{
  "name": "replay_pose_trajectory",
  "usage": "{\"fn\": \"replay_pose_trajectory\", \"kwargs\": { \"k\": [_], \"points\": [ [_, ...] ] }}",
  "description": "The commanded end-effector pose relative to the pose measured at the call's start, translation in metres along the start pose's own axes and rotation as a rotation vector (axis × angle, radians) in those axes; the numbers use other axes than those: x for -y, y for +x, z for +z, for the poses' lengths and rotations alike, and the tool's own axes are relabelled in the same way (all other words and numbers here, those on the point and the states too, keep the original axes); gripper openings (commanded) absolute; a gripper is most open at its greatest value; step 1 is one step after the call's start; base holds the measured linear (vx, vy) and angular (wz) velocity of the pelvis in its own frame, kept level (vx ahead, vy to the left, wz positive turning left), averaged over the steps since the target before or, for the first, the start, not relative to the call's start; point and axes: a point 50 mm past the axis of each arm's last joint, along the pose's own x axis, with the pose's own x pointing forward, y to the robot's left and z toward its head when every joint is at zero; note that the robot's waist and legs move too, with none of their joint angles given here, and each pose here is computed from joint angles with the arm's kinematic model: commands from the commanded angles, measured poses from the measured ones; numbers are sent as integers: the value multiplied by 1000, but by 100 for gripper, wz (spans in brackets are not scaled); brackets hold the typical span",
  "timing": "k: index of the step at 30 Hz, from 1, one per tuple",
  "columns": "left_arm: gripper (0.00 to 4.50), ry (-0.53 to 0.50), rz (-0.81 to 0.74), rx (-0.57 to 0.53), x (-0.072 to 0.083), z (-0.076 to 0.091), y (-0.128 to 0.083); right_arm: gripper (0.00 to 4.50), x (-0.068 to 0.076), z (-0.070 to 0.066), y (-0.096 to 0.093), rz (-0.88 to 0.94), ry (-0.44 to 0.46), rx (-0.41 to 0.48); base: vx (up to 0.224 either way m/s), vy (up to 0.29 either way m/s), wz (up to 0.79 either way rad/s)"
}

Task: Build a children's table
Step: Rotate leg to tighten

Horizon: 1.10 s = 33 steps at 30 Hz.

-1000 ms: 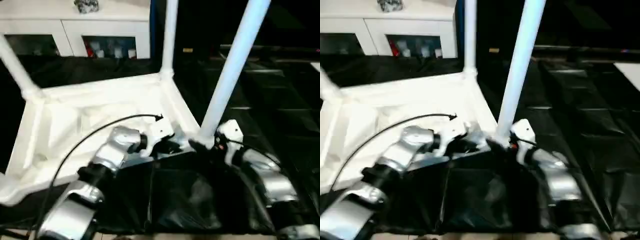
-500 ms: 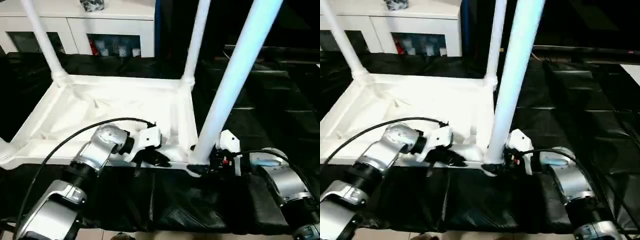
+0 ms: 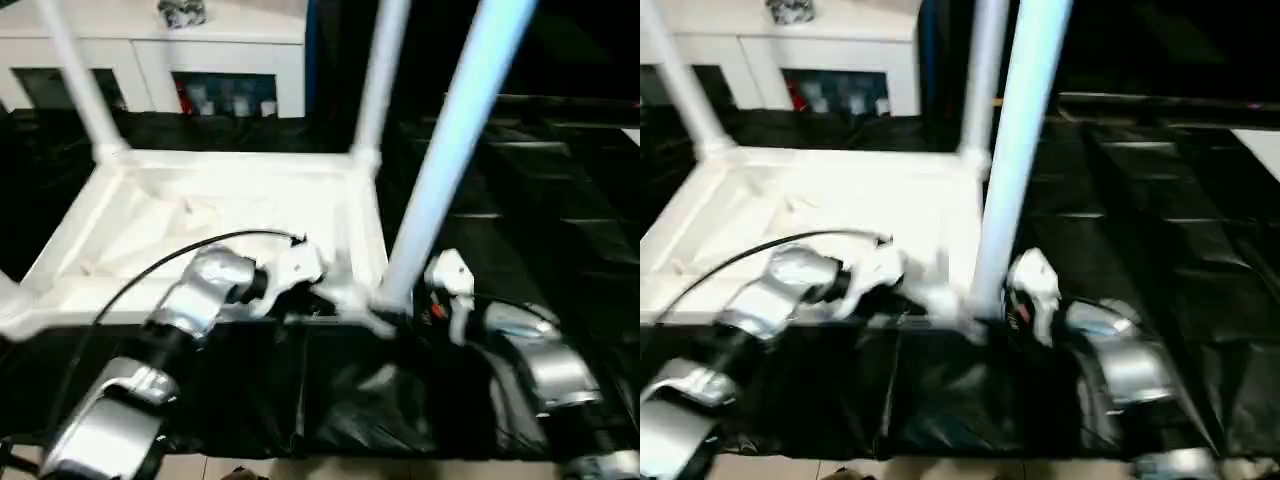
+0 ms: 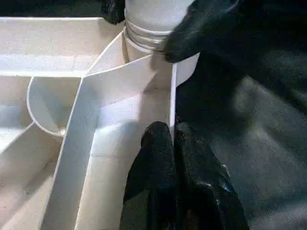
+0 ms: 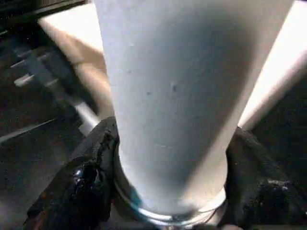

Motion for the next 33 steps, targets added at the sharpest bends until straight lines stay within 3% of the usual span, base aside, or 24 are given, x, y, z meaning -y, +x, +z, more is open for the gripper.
{"fn": "replay_pose_trajectory", "kwargs": {
  "k": [1,9,10,13,15,20,24,33],
  "points": [
    [0,-28,-32,35,15,12,32,272,-16,-12,20,-53,60,-38,0,0,0],
    [0,-58,51,16,29,24,66,272,-39,-8,60,-272,116,-17,0,0,0],
    [0,-48,42,16,32,24,67,328,-40,-5,61,-270,88,-9,0,0,0],
    [0,-57,36,27,33,23,66,348,-35,-1,59,-286,135,26,0,0,0],
    [0,-86,56,39,28,22,61,361,-27,1,53,-290,158,49,0,0,0],
    [0,-66,43,63,21,19,46,414,-22,0,37,-178,68,44,0,0,0],
    [0,-15,-27,66,18,13,26,414,-14,-2,13,-20,-25,13,31,-13,2],
    [0,81,-135,31,11,6,-5,414,-1,8,-15,240,-113,-63,14,-7,0]
  ]
}}
